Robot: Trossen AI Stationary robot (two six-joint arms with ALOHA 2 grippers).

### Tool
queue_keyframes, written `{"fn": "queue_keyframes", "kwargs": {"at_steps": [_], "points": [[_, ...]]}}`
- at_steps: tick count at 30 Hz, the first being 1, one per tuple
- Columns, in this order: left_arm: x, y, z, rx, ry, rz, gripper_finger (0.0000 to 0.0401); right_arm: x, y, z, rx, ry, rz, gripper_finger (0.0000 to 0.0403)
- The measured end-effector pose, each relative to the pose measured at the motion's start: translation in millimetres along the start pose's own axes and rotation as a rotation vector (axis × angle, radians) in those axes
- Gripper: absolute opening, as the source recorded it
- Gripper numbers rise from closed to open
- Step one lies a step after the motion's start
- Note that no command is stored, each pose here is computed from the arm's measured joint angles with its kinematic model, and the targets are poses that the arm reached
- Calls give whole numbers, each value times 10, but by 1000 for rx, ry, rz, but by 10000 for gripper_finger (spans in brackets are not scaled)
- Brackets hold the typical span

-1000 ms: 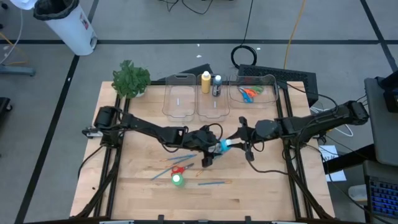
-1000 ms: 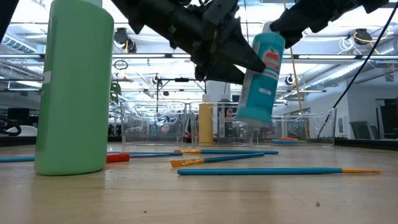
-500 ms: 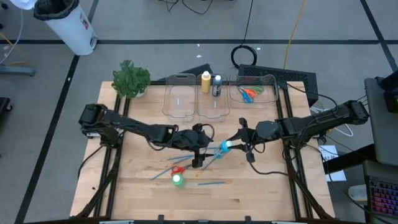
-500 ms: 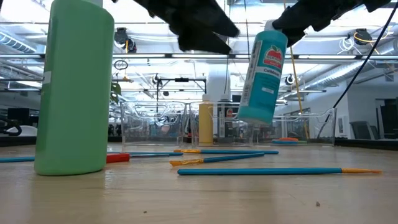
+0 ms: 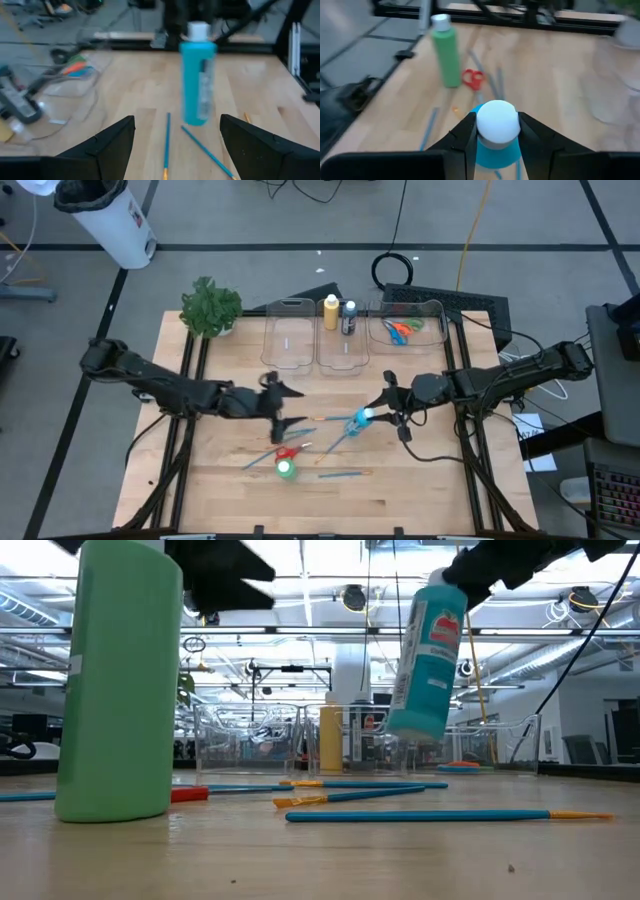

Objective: Pick & Place Paint Supplies
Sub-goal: Put the blue paint bottle into the middle transparent bin

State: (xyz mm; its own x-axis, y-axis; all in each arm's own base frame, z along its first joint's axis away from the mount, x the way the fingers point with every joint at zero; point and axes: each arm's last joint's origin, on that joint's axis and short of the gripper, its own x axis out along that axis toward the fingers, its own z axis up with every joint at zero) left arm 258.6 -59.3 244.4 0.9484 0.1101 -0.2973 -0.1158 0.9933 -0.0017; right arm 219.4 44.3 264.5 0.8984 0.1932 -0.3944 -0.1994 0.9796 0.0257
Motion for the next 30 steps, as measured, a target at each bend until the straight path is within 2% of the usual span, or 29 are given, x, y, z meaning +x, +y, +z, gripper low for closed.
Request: {"fn": "queue_keyframes", "kwargs": {"at_steps": [3, 6, 11, 22, 25, 30], "points": [[-144, 83, -90, -53, -50, 37, 294, -14, 32, 18, -48, -16, 108, 101], [-227, 139, -187, -71, -62, 76, 294, -34, 87, 17, -137, -29, 303, 101], [-262, 173, -210, -100, -76, 94, 294, -72, 169, 32, -207, -80, 603, 101], [-261, 173, -214, -100, -74, 92, 294, -163, 295, 24, -331, -178, 1031, 101], [-261, 173, -214, -100, -73, 92, 294, -178, 354, 19, -375, -203, 1083, 101], [-260, 173, -218, -98, -70, 91, 294, -164, 395, 9, -378, -179, 1019, 101]]}}
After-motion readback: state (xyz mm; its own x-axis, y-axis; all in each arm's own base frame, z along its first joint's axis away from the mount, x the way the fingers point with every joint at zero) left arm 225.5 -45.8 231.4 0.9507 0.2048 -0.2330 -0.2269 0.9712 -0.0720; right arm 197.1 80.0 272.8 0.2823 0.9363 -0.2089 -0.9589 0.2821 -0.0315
